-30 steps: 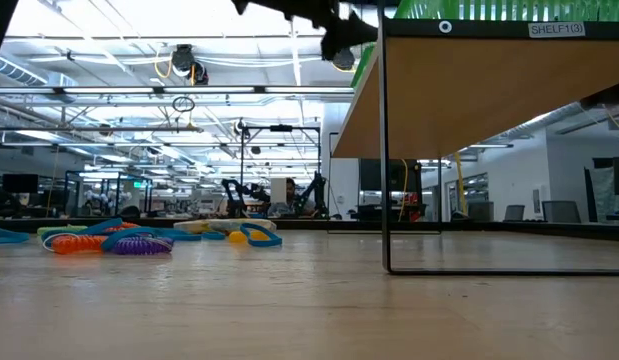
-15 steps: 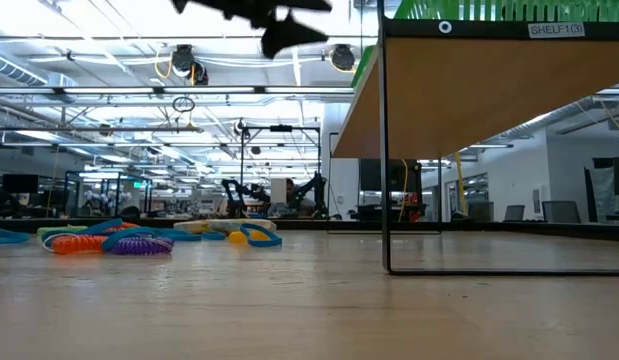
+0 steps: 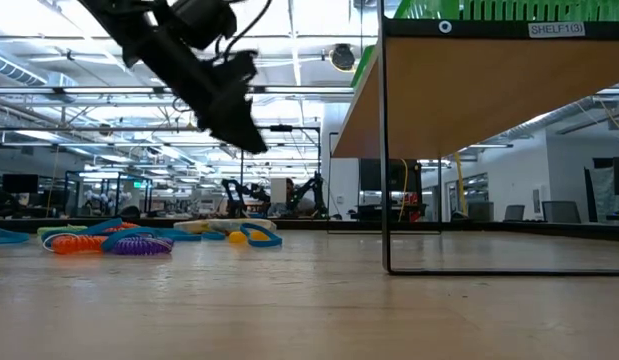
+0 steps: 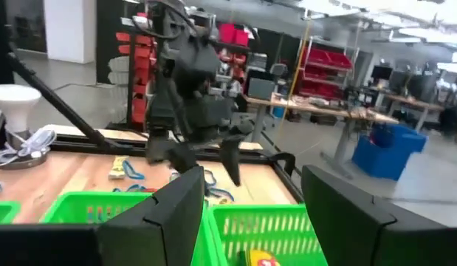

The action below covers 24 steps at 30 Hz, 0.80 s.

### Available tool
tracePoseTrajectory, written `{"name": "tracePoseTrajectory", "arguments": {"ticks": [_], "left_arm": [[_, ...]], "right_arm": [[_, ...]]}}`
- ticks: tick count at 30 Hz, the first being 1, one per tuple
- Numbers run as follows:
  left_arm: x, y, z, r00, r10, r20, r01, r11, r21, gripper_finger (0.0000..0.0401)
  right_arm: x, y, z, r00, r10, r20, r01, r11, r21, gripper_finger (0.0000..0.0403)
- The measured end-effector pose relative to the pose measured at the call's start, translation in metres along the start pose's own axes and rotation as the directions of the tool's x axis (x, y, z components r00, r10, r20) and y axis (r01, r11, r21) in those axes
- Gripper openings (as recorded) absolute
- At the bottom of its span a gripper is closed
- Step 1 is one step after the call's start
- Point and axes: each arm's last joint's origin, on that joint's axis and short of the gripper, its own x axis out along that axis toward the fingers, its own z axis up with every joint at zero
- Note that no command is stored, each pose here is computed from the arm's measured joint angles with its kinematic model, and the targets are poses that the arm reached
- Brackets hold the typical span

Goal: Pick & Place Office Desk Supplies
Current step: Put the yellow crayon box into the top green bin

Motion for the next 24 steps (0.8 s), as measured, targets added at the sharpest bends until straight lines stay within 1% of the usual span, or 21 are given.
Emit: {"name": "tracePoseTrajectory", "arguments": {"ticks": [2, 4, 6, 8, 11, 12, 14, 16, 19, 24], "left_arm": [[-0.001, 0.005, -0.003, 0.997, 0.058, -0.041, -0.057, 0.998, 0.023, 0.0278], [0.0, 0.01, -0.01, 0.99, 0.086, -0.108, -0.086, 0.996, 0.007, 0.0278], [0.001, 0.02, -0.016, 0.979, 0.107, -0.175, -0.119, 0.991, -0.061, 0.0278], [0.001, 0.03, -0.023, 0.96, 0.134, -0.245, -0.17, 0.976, -0.134, 0.0278], [0.004, 0.041, -0.037, 0.914, 0.157, -0.373, -0.242, 0.951, -0.193, 0.0278], [0.004, 0.044, -0.04, 0.901, 0.161, -0.403, -0.263, 0.941, -0.212, 0.0278], [0.006, 0.05, -0.042, 0.893, 0.164, -0.419, -0.29, 0.922, -0.257, 0.0278], [0.011, 0.054, -0.045, 0.889, 0.137, -0.437, -0.287, 0.91, -0.299, 0.0278], [0.021, 0.056, -0.049, 0.888, 0.083, -0.452, -0.251, 0.911, -0.327, 0.0278], [0.038, 0.059, -0.063, 0.853, 0.032, -0.521, -0.23, 0.92, -0.319, 0.0278]], "right_arm": [[0.0, 0.001, 0.0, 1.0, 0.008, 0.001, -0.008, 1.0, -0.002, 0.0219], [0.0, 0.002, 0.0, 1.0, 0.011, 0.001, -0.011, 1.0, -0.002, 0.0219], [0.0, 0.002, 0.0, 1.0, 0.011, -0.001, -0.011, 1.0, 0.0, 0.0219], [0.0, 0.002, -0.001, 1.0, 0.012, -0.011, -0.012, 1.0, 0.0, 0.0219], [0.0, 0.002, -0.001, 1.0, 0.012, -0.009, -0.012, 1.0, -0.002, 0.0219], [0.0, 0.002, -0.001, 1.0, 0.012, -0.009, -0.012, 1.0, -0.002, 0.0219], [0.0, 0.002, -0.001, 1.0, 0.012, -0.009, -0.012, 1.0, -0.002, 0.0219], [0.0, 0.002, -0.001, 1.0, 0.012, -0.009, -0.012, 1.0, -0.002, 0.0219], [0.0, 0.002, -0.001, 1.0, 0.012, -0.01, -0.012, 1.0, -0.006, 0.0219], [0.0, 0.002, -0.001, 1.0, 0.013, -0.01, -0.013, 1.0, -0.006, 0.0219]]}}
